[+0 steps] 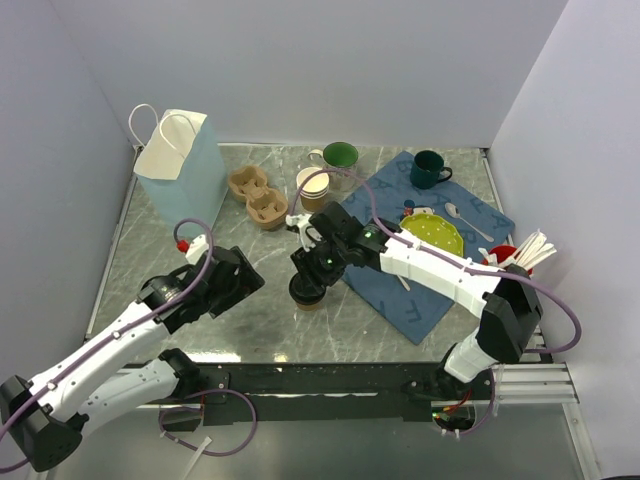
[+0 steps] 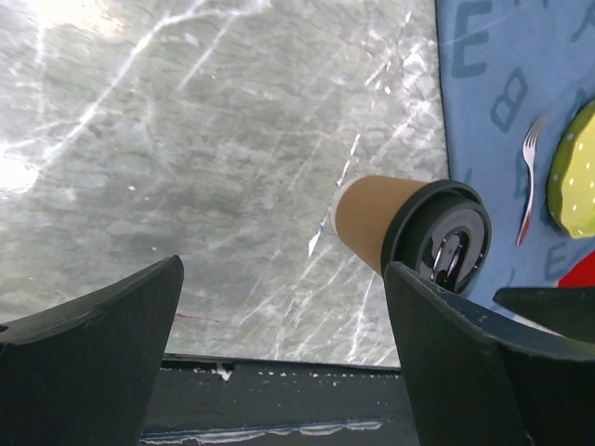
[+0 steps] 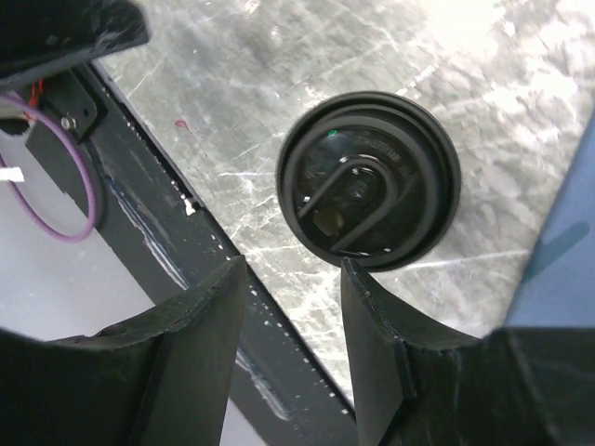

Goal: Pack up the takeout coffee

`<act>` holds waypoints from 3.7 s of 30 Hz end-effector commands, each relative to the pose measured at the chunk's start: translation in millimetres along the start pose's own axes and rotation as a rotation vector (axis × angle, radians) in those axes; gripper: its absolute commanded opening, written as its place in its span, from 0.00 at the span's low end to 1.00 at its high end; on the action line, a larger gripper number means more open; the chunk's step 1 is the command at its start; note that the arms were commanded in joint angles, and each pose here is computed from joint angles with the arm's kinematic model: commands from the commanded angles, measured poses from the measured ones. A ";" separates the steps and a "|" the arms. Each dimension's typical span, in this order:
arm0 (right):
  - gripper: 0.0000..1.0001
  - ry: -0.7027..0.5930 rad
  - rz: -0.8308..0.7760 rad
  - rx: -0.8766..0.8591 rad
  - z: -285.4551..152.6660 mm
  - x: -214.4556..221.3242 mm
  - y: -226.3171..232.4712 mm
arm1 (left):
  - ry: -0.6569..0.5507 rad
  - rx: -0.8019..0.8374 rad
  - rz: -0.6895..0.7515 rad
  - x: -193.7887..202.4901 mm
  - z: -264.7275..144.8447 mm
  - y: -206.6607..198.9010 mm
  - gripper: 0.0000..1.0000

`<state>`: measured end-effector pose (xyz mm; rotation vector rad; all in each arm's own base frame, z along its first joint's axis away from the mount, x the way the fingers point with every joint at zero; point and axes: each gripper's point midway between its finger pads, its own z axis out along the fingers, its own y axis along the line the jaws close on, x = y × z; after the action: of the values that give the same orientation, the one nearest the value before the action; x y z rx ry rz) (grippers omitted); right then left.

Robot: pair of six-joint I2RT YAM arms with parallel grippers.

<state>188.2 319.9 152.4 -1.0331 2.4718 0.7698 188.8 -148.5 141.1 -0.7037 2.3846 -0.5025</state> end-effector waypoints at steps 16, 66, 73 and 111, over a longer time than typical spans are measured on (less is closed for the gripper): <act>0.47 0.045 -0.179 0.122 29.2 3.2 1.1 | -0.245 0.000 -0.060 -52.3 -42.2 15.9 0.96; 0.00 -0.092 -0.190 0.419 78.6 -154.7 -77.0 | -0.339 -0.077 -0.089 -75.5 -61.6 26.7 0.96; 0.21 -0.087 -0.178 0.430 72.6 -157.1 -83.2 | -0.344 -0.088 -0.077 -77.6 -60.9 24.8 0.98; 0.44 -0.442 0.039 0.168 -127.9 -57.8 3.1 | -0.685 -0.235 -0.630 -342.1 -39.8 -6.3 0.83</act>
<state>206.4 279.3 263.8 -0.7085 2.2217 0.6828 385.0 51.2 296.7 -1.4693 1.6765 -0.0181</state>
